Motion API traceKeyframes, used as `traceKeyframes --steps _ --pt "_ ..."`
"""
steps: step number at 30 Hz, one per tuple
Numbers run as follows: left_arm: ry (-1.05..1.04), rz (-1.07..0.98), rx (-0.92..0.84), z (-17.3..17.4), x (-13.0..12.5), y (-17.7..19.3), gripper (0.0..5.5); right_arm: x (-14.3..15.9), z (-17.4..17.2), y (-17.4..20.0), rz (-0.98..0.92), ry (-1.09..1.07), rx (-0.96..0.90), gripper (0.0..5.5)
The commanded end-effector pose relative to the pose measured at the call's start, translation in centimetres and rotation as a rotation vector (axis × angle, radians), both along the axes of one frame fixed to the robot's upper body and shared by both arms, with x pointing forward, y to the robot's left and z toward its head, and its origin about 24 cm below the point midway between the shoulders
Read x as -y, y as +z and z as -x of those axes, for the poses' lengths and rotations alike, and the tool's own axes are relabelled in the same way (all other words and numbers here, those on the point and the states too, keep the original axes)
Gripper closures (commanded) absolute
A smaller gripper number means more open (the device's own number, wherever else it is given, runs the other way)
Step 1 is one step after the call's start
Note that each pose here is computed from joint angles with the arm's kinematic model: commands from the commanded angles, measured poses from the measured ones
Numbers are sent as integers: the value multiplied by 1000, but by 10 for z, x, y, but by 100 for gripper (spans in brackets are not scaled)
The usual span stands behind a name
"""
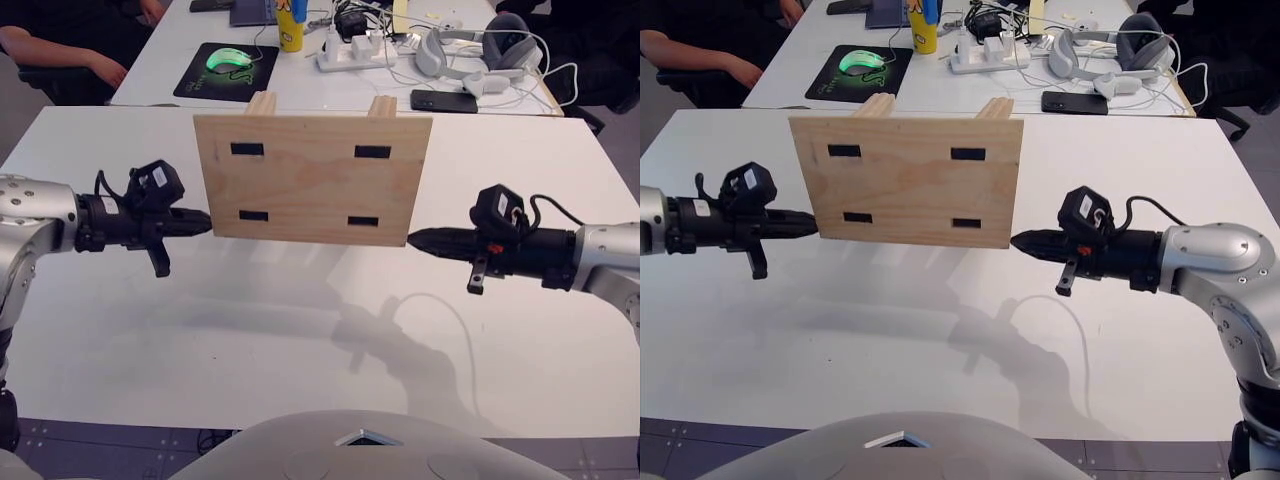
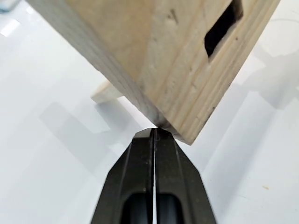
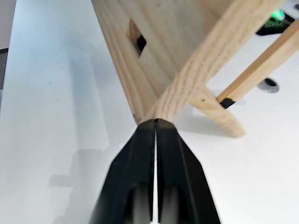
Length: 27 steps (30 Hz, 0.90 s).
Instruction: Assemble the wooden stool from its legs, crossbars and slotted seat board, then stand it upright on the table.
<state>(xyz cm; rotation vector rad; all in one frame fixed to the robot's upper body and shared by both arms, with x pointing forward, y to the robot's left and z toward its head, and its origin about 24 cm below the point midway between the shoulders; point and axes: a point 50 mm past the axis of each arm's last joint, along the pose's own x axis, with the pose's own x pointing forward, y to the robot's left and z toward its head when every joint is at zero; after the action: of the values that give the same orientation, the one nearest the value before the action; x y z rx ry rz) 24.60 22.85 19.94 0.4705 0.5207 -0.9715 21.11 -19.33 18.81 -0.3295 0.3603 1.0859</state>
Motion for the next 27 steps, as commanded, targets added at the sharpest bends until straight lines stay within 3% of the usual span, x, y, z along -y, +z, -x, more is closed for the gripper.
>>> traceKeyframes --steps 1,16,19,23,27 --pt "-92 46 168 -17 12 33 550 -4 -13 14 -5 49 86 549" --pt "-132 64 360 -60 19 71 550 -1 -72 48 14 38 292 549" --pt "-126 42 329 -53 12 62 550 9 -69 33 50 -6 262 549" --pt "-6 -6 197 -41 -18 16 550 28 -49 -19 72 -137 130 549" --pt "169 -121 216 -46 -42 -41 550 39 -44 -77 98 -337 69 549"
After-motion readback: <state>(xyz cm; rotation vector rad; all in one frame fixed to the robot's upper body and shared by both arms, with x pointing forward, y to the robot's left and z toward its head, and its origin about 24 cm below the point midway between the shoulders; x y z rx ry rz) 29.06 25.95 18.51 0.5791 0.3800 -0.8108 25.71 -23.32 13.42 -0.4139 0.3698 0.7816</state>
